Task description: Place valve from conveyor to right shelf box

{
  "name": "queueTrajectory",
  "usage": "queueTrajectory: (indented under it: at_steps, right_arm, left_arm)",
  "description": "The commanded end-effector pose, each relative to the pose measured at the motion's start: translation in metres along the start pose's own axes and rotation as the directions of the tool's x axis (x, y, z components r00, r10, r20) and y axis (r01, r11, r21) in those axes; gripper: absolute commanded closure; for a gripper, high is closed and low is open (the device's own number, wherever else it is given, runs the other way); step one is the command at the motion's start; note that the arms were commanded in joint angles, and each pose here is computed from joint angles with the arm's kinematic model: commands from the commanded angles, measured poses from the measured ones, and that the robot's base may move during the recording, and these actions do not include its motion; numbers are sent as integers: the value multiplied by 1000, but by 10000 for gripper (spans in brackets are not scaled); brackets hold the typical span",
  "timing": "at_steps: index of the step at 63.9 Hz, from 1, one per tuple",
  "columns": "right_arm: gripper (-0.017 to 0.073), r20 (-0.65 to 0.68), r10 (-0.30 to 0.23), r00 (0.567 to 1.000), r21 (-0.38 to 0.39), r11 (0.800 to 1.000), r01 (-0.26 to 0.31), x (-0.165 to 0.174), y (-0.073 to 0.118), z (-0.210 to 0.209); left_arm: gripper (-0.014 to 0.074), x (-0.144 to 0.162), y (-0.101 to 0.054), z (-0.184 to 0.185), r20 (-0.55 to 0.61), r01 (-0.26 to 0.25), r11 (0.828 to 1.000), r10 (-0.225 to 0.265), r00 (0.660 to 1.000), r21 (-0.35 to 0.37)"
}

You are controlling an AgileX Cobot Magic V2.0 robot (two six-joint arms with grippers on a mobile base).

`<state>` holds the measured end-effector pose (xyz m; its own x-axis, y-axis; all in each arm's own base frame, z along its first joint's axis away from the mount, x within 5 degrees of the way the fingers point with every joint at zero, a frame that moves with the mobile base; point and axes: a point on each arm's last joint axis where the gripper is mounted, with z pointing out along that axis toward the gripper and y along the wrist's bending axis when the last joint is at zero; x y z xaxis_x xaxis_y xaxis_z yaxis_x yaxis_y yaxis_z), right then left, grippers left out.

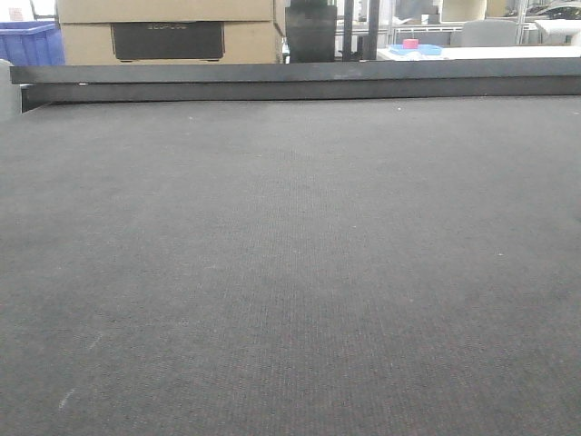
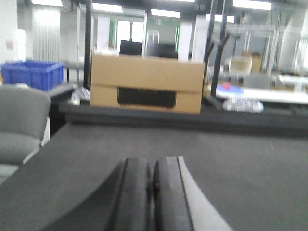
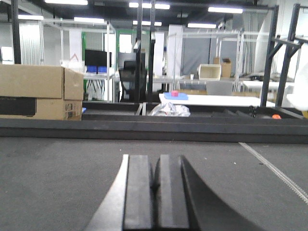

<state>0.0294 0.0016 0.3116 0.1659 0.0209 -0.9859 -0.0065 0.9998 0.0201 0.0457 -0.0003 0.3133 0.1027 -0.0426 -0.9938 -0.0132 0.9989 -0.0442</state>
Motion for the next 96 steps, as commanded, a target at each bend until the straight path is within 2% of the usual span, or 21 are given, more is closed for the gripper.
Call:
queueTrajectory:
  at_steps: [1, 10, 13, 17, 26, 39, 48, 49, 54, 61, 65, 83, 96]
  right_arm:
    - [512, -43, -4, 999, 3, 1000, 4, -14, 0, 5]
    - [106, -90, -2, 996, 4, 1000, 3, -26, 0, 23]
    - [-15, -122, -7, 992, 6, 1000, 8, -25, 0, 29]
    - [-10, -148, -27, 989, 10, 1000, 29, -22, -1, 37]
    - [-10, -259, -38, 965, 8, 999, 42, -20, -2, 56]
    - [-10, -473, -42, 880, -20, 999, 37, -36, 0, 100]
    - [-10, -641, -44, 767, -35, 999, 28, -41, 1, 142]
    - [-10, -673, -44, 738, -37, 999, 26, -39, 1, 148]
    - [-10, -753, -45, 656, -42, 999, 21, -40, 1, 168]
    - [-10, -849, -92, 520, -86, 996, 35, -33, 1, 195]
    - [-10, -884, -92, 458, -89, 996, 28, -25, 0, 209]
    - [-10, -956, -104, 273, -107, 994, 5, 29, 1, 250]
    - [-10, -980, -103, 171, -106, 994, -7, 71, 0, 270]
  left_arm:
    - [384, -15, 0, 10, -108, -18, 1000, 18, 994, -5]
    - [94, -34, -1, 31, -221, -21, 1000, 20, 975, -3]
    - [36, -38, -1, 40, -257, -21, 1000, 19, 966, -2]
    - [-13, -42, -2, 48, -290, -5, 1000, 6, 957, 5]
    - [13, -49, -4, 60, -334, 61, 998, -58, 941, 1]
    - [14, -54, -8, 69, -389, 55, 998, -39, 920, 29]
    - [14, -50, -10, 72, -420, 55, 997, -30, 907, 47]
    - [14, -50, -10, 72, -422, 55, 997, -29, 906, 49]
    - [14, -50, -11, 72, -423, 56, 997, -27, 906, 56]
    - [14, -50, -12, 72, -425, 54, 997, -23, 905, 62]
    - [14, -50, -12, 72, -425, 54, 997, -23, 905, 62]
    - [14, -50, -12, 72, -425, 54, 997, -23, 905, 62]
    - [14, -50, -12, 72, -425, 54, 997, -23, 905, 62]
